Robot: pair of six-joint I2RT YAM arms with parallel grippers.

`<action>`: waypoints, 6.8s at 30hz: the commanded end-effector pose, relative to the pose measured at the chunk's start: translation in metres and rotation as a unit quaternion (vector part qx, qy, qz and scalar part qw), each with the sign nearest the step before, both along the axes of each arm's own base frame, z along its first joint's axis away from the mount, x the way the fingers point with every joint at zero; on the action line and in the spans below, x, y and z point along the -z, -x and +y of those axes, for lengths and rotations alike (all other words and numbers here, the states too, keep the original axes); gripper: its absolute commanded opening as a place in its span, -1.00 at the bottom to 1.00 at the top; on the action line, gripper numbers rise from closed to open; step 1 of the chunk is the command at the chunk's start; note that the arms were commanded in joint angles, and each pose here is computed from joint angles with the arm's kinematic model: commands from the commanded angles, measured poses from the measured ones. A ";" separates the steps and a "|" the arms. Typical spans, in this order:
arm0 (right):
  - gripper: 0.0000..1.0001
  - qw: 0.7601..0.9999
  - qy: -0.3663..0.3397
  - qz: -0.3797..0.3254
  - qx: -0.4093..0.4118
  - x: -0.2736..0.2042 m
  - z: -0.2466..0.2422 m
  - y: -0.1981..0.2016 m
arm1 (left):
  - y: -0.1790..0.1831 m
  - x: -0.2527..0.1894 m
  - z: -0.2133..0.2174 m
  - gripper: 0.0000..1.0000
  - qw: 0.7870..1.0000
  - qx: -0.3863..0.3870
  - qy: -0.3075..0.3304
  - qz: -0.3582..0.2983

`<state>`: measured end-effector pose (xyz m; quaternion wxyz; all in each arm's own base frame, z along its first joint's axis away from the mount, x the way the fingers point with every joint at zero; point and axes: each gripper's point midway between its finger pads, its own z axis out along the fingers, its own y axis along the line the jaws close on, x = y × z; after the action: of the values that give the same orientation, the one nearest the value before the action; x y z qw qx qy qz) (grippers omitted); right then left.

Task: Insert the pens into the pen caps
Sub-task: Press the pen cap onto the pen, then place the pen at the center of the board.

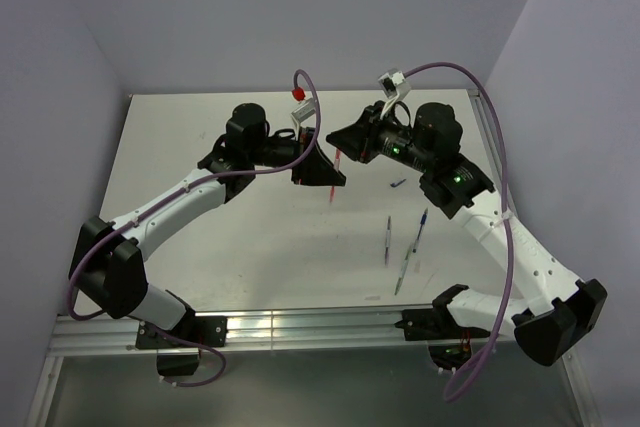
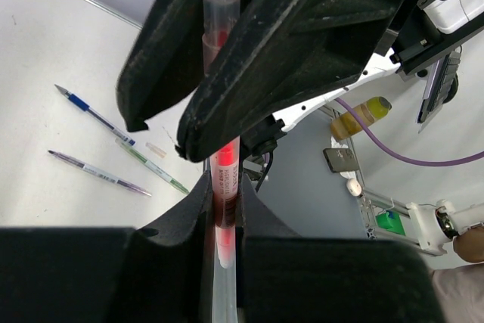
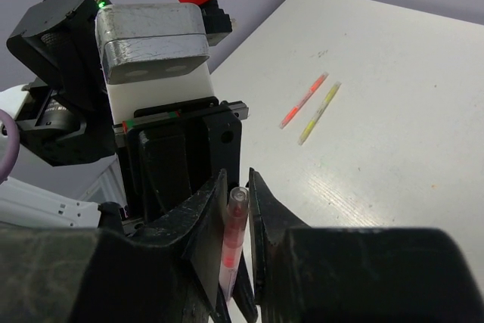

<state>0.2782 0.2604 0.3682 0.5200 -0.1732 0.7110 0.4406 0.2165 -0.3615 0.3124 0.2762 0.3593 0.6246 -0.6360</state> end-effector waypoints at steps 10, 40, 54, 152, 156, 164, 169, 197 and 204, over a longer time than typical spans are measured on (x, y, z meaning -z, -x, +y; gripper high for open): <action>-1.00 1.000 -0.002 -0.018 0.016 -0.020 -0.004 -0.005 | -0.005 -0.026 -0.002 -0.99 0.999 -0.015 0.022 -0.045; -1.00 0.984 0.120 0.031 0.127 0.010 0.007 -0.020 | -0.120 -0.091 0.047 -0.99 0.903 -0.417 0.004 -0.106; -1.00 0.960 0.180 0.072 0.200 0.029 0.001 -0.026 | -0.139 -0.109 0.069 -0.99 0.819 -0.555 -0.012 -0.142; 0.20 0.965 0.073 0.069 0.241 0.026 -0.059 -0.055 | -0.231 0.286 0.220 -0.92 0.612 -0.630 -0.450 0.161; 0.20 0.965 0.073 0.071 0.241 0.028 -0.058 -0.057 | -0.224 0.293 0.230 -0.85 0.589 -0.631 -0.476 0.165; 0.19 0.964 0.076 0.074 0.243 0.031 -0.059 -0.058 | -0.214 0.305 0.236 -0.70 0.574 -0.625 -0.501 0.172; 0.19 0.964 0.076 0.073 0.244 0.031 -0.061 -0.058 | -0.213 0.307 0.236 -0.59 0.574 -0.622 -0.504 0.173; 0.19 0.963 0.079 0.076 0.248 0.034 -0.063 -0.060 | -0.219 0.267 0.235 -0.38 0.591 -0.627 -0.482 0.161; 0.19 0.960 0.082 0.078 0.255 0.035 -0.066 -0.061 | -0.220 0.242 0.234 -0.34 0.606 -0.630 -0.464 0.143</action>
<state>0.3341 0.1997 0.3311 0.5318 -0.0017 0.8084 0.2525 0.4307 -0.1271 0.0299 0.2780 -0.1463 0.9482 0.0469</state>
